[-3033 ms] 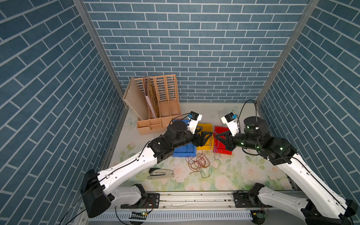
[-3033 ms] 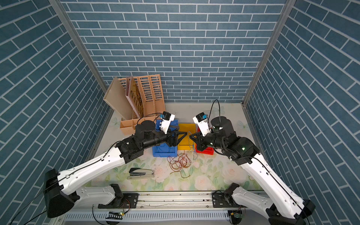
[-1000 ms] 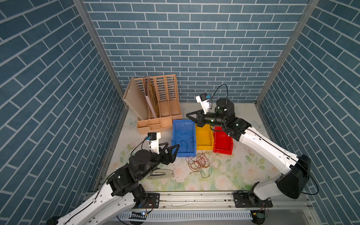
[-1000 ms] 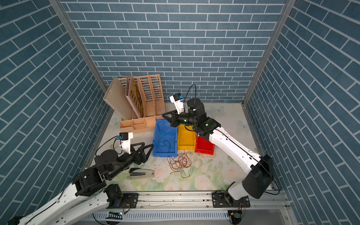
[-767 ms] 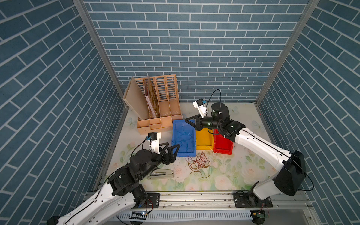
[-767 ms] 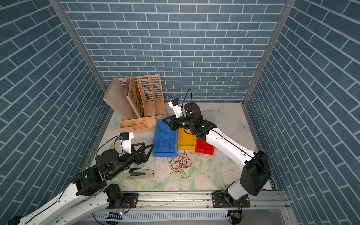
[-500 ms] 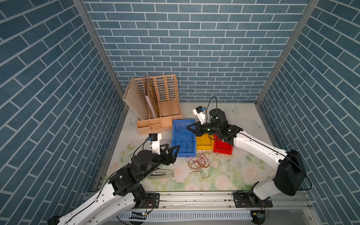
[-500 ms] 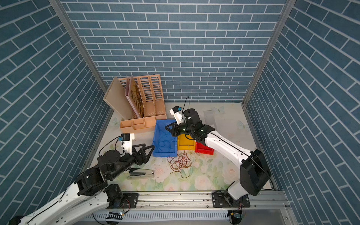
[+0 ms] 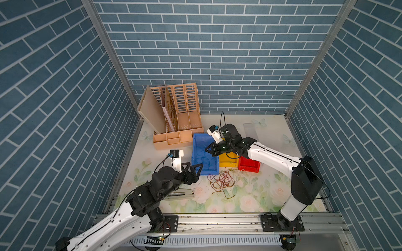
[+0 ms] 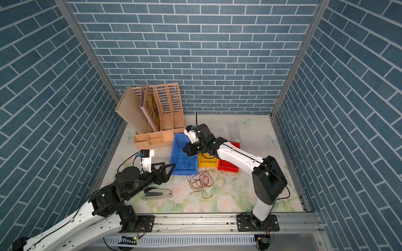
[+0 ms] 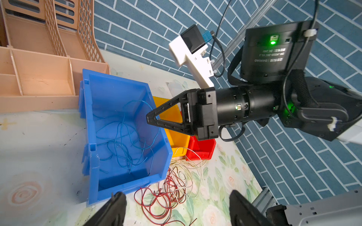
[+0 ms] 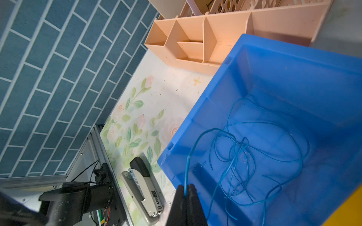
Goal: Untangle and sort cables by color
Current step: Place the cable in the bin.
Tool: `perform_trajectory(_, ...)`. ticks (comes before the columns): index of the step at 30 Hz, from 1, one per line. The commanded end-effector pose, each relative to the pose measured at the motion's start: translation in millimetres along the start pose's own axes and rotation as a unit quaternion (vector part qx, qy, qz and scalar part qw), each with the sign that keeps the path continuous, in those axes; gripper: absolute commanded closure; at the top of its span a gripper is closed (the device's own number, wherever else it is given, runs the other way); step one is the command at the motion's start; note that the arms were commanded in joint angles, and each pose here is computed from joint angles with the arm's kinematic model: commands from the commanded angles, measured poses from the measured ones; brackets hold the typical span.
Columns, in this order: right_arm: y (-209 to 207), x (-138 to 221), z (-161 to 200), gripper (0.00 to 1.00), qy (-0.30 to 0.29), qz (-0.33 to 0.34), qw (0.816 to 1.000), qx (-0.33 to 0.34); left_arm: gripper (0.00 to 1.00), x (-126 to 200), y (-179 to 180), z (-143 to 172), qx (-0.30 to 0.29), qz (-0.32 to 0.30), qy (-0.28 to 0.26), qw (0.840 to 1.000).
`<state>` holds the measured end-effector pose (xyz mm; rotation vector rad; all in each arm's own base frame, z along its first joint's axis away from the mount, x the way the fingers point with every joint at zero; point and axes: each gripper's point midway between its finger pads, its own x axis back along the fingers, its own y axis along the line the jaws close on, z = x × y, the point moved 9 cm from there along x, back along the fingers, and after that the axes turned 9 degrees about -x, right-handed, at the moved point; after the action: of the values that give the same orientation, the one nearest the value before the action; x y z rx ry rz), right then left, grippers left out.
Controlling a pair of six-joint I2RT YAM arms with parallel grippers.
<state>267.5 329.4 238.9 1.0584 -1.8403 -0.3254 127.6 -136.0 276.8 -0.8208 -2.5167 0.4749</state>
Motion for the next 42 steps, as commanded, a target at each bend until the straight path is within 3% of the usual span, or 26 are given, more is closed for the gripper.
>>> perform_trajectory(1,-2.2,-9.6,-0.3,1.0,0.018,0.021,1.0,0.011,0.14,1.5,0.9,0.7,0.003,0.001,-0.003,1.0)
perform_trajectory(7,-5.3,-26.5,0.3,1.0,0.042,0.037,0.998,0.014,0.14,3.9,2.9,1.8,0.003,-0.004,-0.003,1.0)
perform_trajectory(20,3.4,-18.8,-6.6,0.64,0.044,0.065,0.997,0.021,0.14,2.2,4.3,1.5,0.006,-0.012,-0.009,1.0)
perform_trajectory(31,33.5,39.3,-15.1,0.55,-0.015,0.058,0.997,0.04,0.14,-12.7,-2.5,0.2,0.006,-0.001,0.001,1.0)
perform_trajectory(37,31.4,86.8,10.0,0.53,-0.034,0.077,0.996,0.031,0.12,-34.8,-10.4,5.1,-0.002,0.023,0.026,0.999)
perform_trajectory(42,2.5,120.1,41.0,0.51,-0.038,0.099,0.994,-0.015,0.1,-52.8,-19.5,7.8,-0.015,0.056,0.036,0.998)
